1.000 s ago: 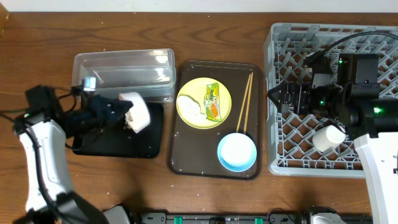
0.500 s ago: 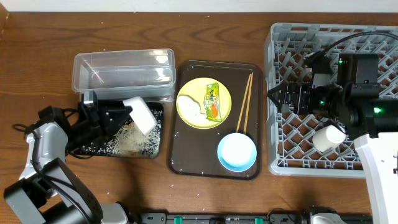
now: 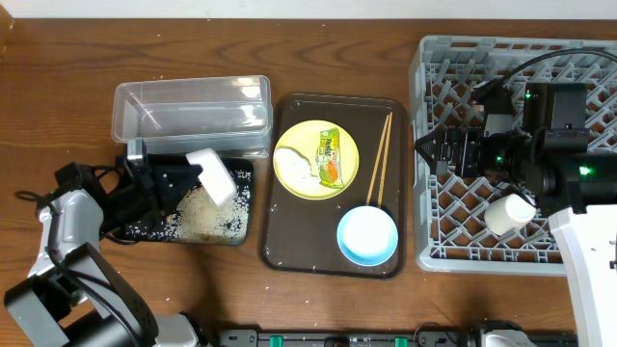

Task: Sort waste into correct bins and load items into the dishwasher rack
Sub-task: 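Tip pink bowl over black tray to dump rice, then return empty pink bowl to brown tray with left gripper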

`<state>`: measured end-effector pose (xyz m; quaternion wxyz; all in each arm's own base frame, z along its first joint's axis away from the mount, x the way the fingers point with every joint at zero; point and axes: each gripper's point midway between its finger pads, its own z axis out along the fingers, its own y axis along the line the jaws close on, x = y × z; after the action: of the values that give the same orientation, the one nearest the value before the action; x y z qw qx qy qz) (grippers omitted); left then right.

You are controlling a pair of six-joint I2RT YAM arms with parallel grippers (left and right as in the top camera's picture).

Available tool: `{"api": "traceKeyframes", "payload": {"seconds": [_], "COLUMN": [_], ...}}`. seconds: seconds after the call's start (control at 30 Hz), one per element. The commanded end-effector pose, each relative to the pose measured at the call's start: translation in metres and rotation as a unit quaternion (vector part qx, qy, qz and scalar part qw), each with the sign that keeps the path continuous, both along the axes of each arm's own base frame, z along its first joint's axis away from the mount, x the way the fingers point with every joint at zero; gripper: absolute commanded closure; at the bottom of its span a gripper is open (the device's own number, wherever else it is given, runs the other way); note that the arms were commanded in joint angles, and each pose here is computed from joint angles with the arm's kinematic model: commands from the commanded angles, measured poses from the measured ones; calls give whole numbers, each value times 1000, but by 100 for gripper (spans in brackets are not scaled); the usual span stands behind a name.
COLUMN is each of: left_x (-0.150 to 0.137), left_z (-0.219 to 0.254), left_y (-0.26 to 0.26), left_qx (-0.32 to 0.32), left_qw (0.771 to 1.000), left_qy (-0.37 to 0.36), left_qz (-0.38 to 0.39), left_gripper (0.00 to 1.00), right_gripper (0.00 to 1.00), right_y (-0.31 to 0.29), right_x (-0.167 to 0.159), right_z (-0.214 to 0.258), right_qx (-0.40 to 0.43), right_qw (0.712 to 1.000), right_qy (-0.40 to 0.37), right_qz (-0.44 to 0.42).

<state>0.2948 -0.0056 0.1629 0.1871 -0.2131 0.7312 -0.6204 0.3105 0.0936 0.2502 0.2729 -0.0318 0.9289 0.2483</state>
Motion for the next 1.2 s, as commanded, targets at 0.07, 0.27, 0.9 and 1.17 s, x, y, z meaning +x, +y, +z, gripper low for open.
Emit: {"api": "traceKeyframes", "payload": {"seconds": [0.07, 0.27, 0.9, 1.17], "left_x": [-2, -5, -13, -51], "left_z": [0, -7, -19, -16], "left_y": [-2, -6, -14, -74], "left_qx": [6, 19, 63, 154], "left_qw": [1000, 1000, 994, 970], "left_qy": [-22, -5, 75, 122], "left_qz": [-7, -16, -36, -141], "left_gripper": [94, 94, 94, 94], "right_gripper": [2, 2, 2, 1], "right_y": [-3, -3, -3, -3], "right_x": [2, 1, 0, 1], "right_z": [10, 10, 9, 10], "right_qx": [1, 1, 1, -2], "right_qw": [1000, 1000, 1000, 1000], "right_qy": [-14, -13, -10, -15], "right_qz": [-8, -8, -7, -6]}}
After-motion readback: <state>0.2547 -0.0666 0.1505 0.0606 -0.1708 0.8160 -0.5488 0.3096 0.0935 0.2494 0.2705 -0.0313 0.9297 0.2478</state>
